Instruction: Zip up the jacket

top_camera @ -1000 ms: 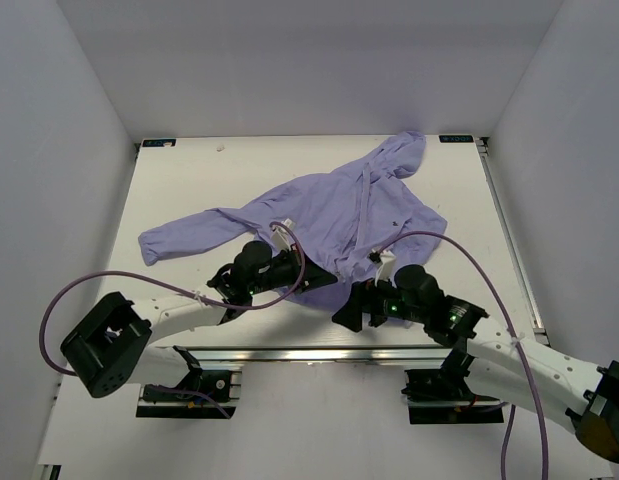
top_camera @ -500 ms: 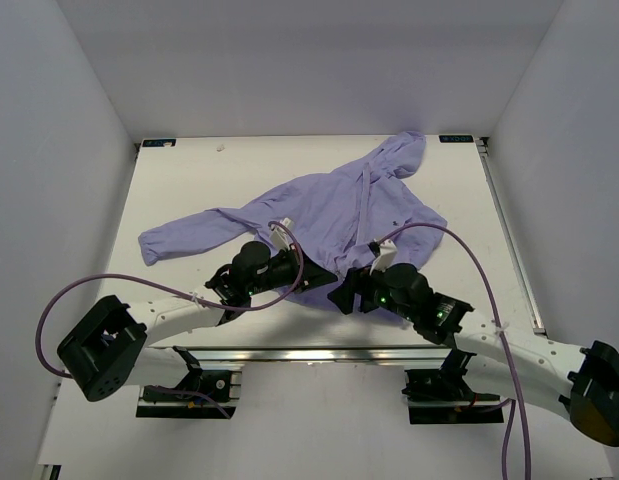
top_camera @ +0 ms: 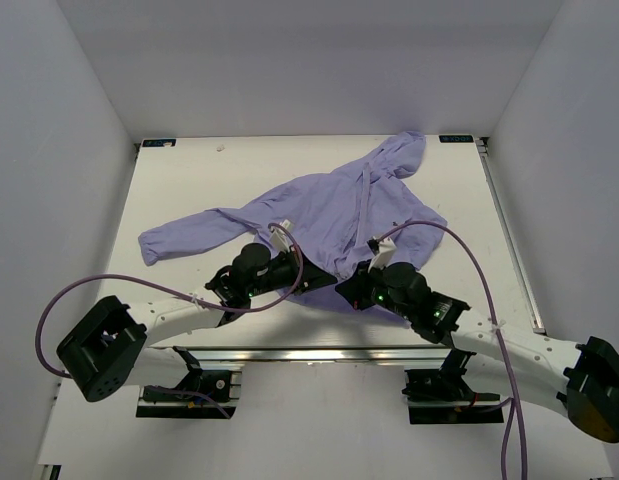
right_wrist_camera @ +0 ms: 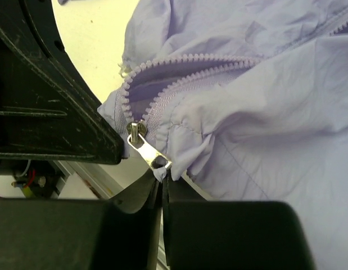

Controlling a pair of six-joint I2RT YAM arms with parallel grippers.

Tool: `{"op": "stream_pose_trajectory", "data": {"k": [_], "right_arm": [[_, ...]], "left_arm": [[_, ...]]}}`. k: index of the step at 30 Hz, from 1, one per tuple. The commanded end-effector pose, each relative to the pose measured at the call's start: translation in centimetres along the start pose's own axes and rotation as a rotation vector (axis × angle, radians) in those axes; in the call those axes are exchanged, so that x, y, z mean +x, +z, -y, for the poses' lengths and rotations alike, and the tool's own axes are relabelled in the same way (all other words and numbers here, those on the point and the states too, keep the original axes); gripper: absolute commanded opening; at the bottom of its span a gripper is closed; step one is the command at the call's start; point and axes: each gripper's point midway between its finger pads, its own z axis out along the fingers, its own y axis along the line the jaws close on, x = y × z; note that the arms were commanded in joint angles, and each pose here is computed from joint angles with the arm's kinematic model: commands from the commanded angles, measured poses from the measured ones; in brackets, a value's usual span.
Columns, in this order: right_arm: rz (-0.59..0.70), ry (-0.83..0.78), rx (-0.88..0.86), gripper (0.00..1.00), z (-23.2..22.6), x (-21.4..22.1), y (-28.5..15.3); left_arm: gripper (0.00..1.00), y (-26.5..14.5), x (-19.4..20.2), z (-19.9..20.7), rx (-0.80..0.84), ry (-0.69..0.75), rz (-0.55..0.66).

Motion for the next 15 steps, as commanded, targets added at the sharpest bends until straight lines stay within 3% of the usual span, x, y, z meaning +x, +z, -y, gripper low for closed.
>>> {"op": "stream_pose_trajectory", "data": {"k": [1, 15], "right_arm": [[-0.002, 0.003, -0.016, 0.02, -1.2, -1.2, -0.8], [-0.339, -0.092, 0.131, 0.0, -0.8, 0.3, -2.4]], "left_arm": [[0.0, -0.4, -0.1, 0.7, 0.019, 0.018, 0.015], [0.0, -0.4, 2.0, -1.7, -0.18, 0.2, -0.13]]}}
